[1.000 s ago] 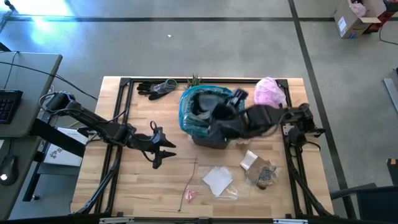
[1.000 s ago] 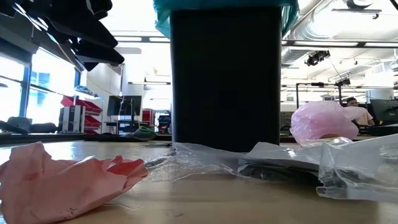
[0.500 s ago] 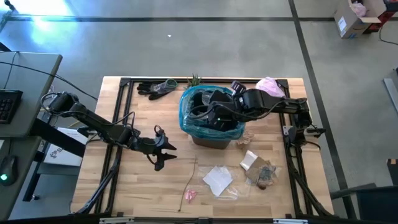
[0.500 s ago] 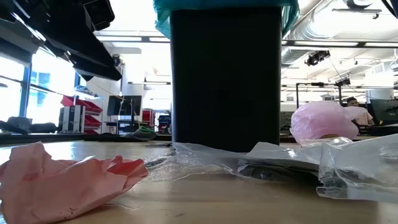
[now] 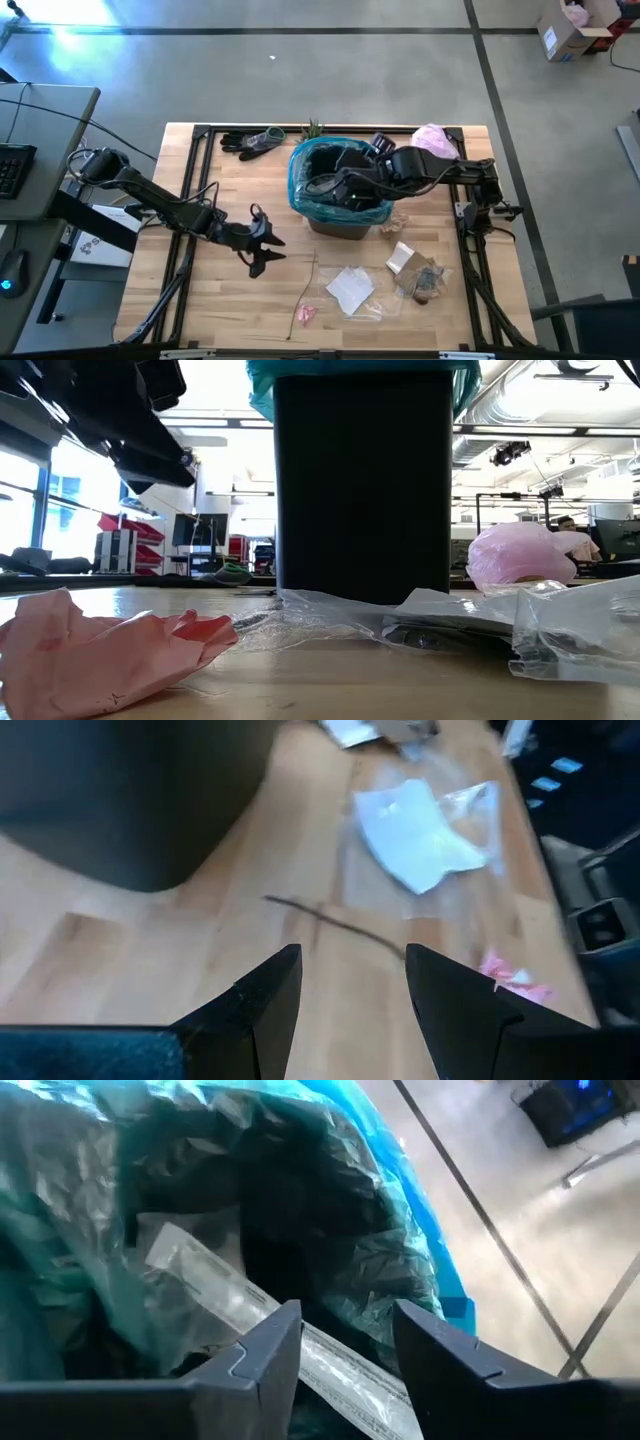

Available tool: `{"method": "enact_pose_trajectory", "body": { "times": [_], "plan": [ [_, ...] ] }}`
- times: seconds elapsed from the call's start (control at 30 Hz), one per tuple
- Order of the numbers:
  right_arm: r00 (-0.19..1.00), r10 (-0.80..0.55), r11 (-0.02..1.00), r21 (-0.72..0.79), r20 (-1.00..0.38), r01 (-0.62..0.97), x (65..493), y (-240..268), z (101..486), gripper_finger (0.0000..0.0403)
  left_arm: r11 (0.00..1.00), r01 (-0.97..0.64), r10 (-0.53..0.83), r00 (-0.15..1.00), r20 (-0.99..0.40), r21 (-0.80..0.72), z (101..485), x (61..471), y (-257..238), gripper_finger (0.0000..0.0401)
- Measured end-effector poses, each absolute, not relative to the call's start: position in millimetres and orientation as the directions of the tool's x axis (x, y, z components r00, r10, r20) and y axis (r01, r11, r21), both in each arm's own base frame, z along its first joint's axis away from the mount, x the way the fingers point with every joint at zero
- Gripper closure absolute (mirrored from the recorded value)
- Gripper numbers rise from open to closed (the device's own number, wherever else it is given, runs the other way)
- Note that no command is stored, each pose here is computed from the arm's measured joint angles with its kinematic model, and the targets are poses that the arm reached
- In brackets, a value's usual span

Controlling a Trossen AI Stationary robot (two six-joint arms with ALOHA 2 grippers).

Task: Place trash/remove bag and relplace
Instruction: Put the white paper into the trash bin

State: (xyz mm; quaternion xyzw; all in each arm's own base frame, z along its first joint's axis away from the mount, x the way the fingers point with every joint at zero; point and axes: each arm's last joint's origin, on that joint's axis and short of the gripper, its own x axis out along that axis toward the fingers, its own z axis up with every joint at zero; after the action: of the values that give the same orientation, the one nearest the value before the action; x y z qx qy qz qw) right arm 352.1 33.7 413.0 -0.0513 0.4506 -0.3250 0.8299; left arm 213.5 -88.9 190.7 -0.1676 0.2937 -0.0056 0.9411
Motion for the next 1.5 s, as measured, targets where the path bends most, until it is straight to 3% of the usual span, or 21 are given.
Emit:
{"method": "enact_pose_trajectory", "body": {
  "times": [0.37,0.77,1.13,1.33,1.5],
  "plan": [
    [0.517,-0.504,0.862,-0.363,-0.692,0.354,347.8,90.5,415.5,0.0253,0.904,-0.172,-0.087,0.822,-0.563,-0.391,180.0,220.7,-92.7,0.0236],
    [0.621,-0.382,0.924,-0.284,-0.685,0.255,328.5,173.8,406.1,0.0253,0.877,-0.11,-0.195,0.809,-0.554,-0.468,144.0,246.5,-107.8,0.0236],
    [0.375,-0.476,0.876,-0.392,-0.795,0.282,367.6,231.4,288.5,0.0254,0.889,-0.087,-0.188,0.827,-0.53,-0.45,142.4,250.7,-107.8,0.0236],
    [0.229,-0.496,0.851,-0.416,-0.838,0.32,391.2,233.7,227.9,0.0254,0.897,-0.061,-0.192,0.839,-0.51,-0.438,144.5,251.9,-108.3,0.0236],
    [0.159,-0.504,0.826,-0.42,-0.849,0.375,404.4,221.5,206.3,0.0254,0.903,-0.049,-0.191,0.845,-0.5,-0.428,145.4,252.4,-108.4,0.0236]
  ]
}}
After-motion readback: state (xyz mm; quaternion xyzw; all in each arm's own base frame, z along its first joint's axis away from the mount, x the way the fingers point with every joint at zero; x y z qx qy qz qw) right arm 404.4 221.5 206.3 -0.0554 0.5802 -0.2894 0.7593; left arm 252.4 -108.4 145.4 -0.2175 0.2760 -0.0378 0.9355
